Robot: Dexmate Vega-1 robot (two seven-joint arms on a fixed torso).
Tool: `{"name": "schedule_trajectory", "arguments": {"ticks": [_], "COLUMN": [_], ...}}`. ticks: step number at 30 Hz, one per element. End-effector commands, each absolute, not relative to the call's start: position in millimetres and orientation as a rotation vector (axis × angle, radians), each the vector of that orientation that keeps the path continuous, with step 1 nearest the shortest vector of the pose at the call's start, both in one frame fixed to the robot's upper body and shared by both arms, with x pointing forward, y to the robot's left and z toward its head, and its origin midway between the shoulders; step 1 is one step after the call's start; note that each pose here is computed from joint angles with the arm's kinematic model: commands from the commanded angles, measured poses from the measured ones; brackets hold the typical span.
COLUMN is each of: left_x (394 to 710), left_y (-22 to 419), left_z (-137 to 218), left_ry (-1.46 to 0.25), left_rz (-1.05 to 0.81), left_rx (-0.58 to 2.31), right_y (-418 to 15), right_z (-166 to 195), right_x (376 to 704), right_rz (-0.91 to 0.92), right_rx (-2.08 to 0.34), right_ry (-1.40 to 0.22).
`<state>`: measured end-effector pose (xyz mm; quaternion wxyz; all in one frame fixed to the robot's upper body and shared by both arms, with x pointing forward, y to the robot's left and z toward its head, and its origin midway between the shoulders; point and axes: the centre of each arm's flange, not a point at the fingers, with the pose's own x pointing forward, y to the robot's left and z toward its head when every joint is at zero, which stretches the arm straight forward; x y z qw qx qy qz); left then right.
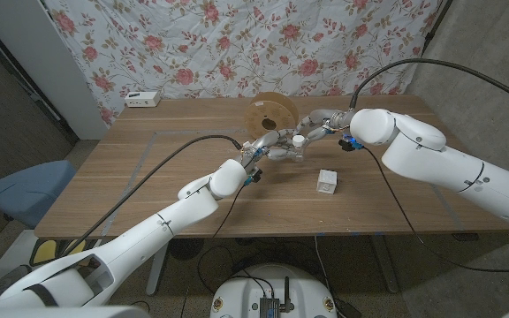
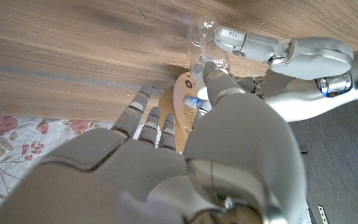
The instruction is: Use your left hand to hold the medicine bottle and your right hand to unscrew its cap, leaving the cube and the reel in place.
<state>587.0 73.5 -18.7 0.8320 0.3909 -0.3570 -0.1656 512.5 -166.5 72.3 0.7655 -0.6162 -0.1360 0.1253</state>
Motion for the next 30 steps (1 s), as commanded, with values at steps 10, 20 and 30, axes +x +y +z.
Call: {"name": "schedule_trajectory", "arguments": {"ticks": [10, 20, 30], "left_x": [585.0, 584.0, 582.3], "left_y": [72.6, 71.9, 70.4], "left_z": [-18.9, -18.9, -20.1], "left_ry": [-0.768, -0.767, -0.768], "left_rz": [-0.356, -0.354, -0.358], "left_rx": [0.832, 0.833, 0.833], "right_y": [-169.5, -165.1, -158.9], "right_z": [74.2, 73.4, 72.3], "right_x": [504.5, 502.4, 496.5], "right_rz": [0.284, 0.247, 0.167], "right_rx": [-1.332, -1.352, -1.393], "right_ry": [-0.277, -0.277, -0.253]}}
